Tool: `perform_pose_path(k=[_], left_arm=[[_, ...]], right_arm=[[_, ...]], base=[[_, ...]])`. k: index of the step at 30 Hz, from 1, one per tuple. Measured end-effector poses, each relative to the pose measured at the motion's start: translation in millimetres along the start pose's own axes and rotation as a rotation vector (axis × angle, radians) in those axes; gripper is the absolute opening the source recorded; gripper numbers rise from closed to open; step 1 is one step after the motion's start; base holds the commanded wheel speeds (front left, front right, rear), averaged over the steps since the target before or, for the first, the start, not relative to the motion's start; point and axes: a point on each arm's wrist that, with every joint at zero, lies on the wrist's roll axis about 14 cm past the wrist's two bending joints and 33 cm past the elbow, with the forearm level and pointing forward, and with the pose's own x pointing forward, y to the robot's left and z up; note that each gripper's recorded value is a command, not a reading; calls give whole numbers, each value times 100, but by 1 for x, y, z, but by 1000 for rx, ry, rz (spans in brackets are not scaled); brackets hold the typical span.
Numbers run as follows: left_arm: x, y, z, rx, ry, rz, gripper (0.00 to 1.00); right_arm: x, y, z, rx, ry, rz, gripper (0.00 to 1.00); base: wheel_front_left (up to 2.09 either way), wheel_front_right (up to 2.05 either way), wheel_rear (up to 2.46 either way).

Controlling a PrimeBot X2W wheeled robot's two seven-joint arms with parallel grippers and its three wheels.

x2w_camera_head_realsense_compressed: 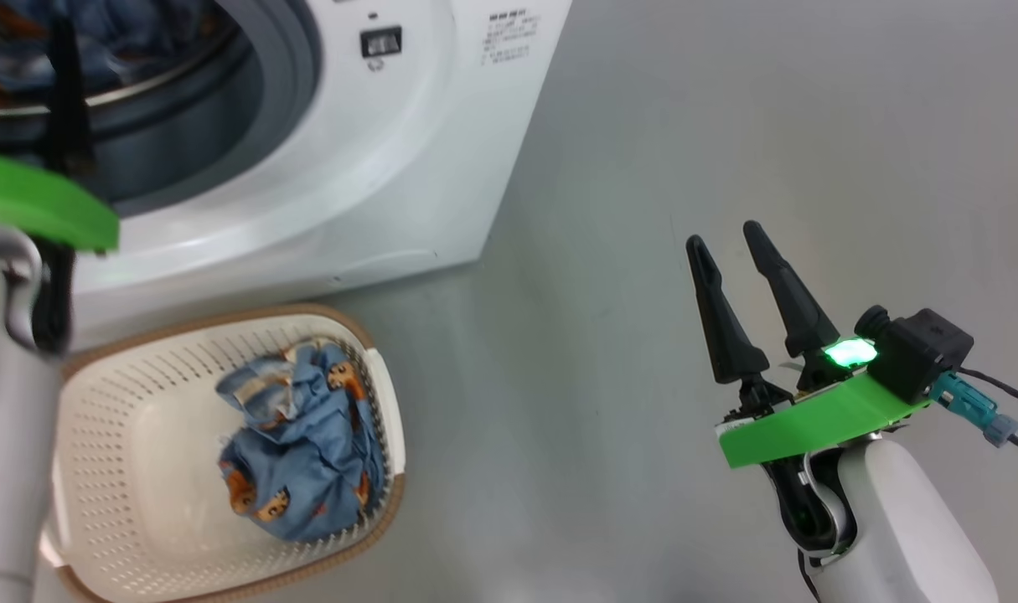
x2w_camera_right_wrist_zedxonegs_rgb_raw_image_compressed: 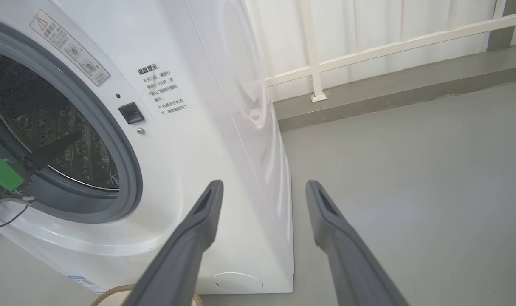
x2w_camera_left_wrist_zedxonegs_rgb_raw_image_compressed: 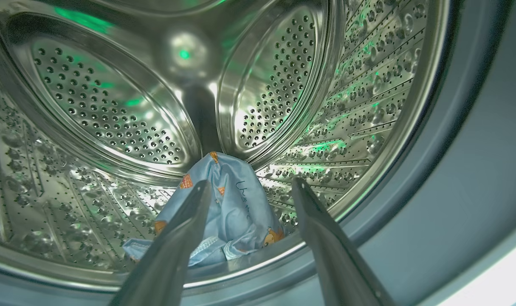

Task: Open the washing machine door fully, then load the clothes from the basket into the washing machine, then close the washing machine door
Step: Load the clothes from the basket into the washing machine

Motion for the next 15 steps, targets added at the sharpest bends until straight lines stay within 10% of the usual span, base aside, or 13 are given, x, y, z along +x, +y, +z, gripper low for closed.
perform_pose_path(k=[15], left_arm=[[-95, -13, 22, -4, -35, 27, 100]], right_arm=[[-24, 16, 31, -4, -51, 64, 100]], base=[[0, 0, 0]])
